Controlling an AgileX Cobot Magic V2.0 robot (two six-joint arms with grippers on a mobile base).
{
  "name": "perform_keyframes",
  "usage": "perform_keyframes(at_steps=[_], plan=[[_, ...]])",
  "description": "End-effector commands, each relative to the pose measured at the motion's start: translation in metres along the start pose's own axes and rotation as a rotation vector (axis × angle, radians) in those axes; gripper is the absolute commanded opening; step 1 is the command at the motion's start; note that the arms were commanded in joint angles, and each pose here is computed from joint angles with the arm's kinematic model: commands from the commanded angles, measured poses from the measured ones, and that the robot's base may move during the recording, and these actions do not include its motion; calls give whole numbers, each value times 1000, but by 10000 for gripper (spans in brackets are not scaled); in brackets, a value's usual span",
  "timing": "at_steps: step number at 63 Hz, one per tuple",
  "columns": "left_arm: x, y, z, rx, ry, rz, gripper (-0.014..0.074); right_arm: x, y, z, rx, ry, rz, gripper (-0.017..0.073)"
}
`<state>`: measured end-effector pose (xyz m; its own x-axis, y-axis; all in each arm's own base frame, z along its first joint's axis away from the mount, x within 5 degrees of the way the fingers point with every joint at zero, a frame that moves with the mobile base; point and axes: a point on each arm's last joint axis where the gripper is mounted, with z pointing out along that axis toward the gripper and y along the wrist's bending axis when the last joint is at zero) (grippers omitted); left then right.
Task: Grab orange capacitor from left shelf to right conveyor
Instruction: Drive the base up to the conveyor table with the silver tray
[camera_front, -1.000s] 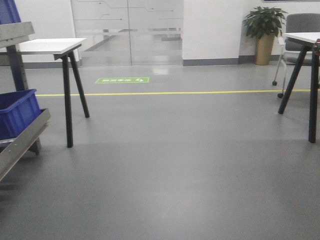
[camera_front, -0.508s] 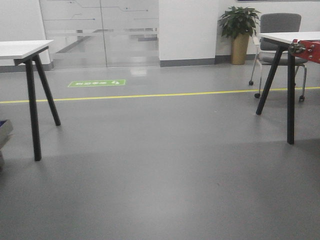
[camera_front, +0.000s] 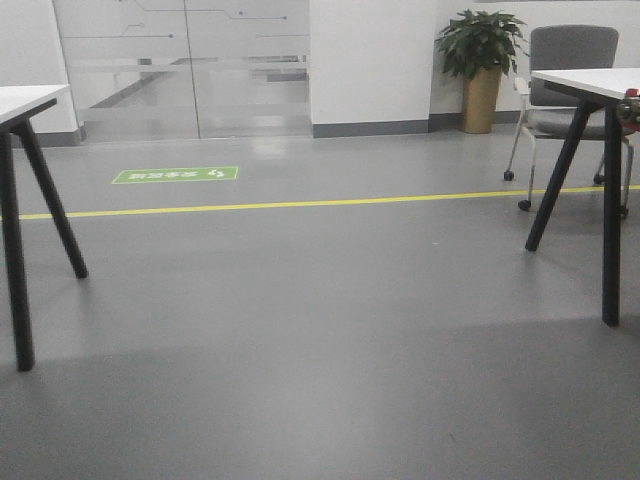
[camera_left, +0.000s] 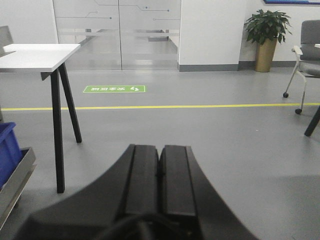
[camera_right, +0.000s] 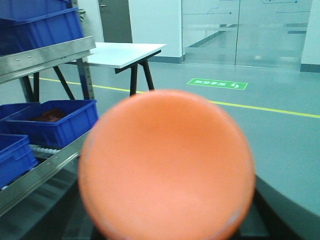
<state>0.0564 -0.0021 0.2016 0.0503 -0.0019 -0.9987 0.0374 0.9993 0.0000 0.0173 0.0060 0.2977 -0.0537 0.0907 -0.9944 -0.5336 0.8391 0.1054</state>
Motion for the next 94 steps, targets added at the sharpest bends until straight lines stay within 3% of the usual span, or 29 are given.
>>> perform_keyframes(at_steps=[1, 94], plan=[[-10, 0, -1, 8, -96, -7, -105, -15, 2, -3, -13, -106, -8, 57], [-10, 0, -1, 8, -96, -7, -105, -15, 2, -3, -15, -105, -8, 57]])
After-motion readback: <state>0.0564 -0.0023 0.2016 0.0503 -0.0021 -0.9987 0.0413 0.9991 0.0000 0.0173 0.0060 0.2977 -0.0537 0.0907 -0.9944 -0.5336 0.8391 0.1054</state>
